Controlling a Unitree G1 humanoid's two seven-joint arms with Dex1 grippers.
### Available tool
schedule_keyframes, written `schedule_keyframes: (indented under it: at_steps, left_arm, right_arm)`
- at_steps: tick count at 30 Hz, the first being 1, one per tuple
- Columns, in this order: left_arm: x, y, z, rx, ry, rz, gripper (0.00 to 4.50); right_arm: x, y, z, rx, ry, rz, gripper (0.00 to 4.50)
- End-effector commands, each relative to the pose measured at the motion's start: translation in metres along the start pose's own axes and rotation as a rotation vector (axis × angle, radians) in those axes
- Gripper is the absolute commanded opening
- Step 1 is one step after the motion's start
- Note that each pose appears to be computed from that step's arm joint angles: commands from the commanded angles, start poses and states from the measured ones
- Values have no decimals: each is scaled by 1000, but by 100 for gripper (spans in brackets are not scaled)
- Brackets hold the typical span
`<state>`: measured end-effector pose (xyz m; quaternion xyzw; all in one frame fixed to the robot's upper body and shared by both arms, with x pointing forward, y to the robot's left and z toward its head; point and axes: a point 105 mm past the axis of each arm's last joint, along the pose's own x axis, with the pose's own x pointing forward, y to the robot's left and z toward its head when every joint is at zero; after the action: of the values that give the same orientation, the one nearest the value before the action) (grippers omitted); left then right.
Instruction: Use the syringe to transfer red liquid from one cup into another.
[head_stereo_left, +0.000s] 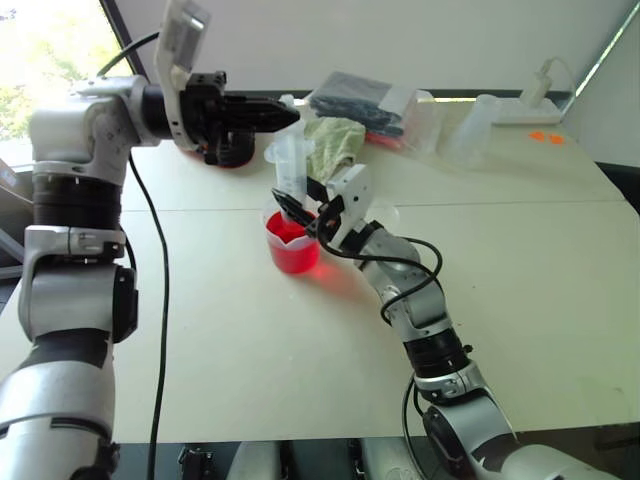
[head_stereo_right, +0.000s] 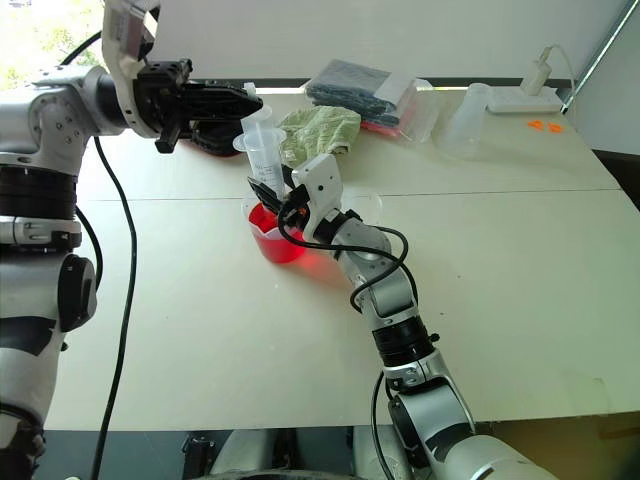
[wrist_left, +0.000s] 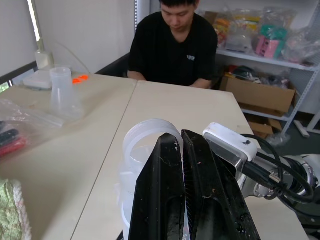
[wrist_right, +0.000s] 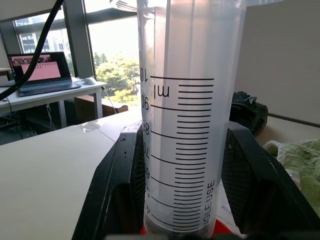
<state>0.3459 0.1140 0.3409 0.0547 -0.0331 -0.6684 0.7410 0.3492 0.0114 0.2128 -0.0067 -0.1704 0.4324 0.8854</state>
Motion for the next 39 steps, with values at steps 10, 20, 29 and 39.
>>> schedule_keyframes:
  at_steps: [10, 20, 29, 39]
  left_arm:
    - [-6, -9, 45, 160, -95, 3, 5]
    - [-6, -10, 37, 121, -71, -2, 5]
    - [-8, -11, 32, 100, -47, 3, 254]
    - [-15, -12, 27, 103, -28, 26, 294]
  right_arm:
    - [4, 21, -12, -4, 51, 89, 154]
    - [4, 18, -10, -10, 47, 84, 154]
    - [5, 15, -8, -12, 38, 80, 154]
    - [5, 6, 3, -32, 12, 66, 154]
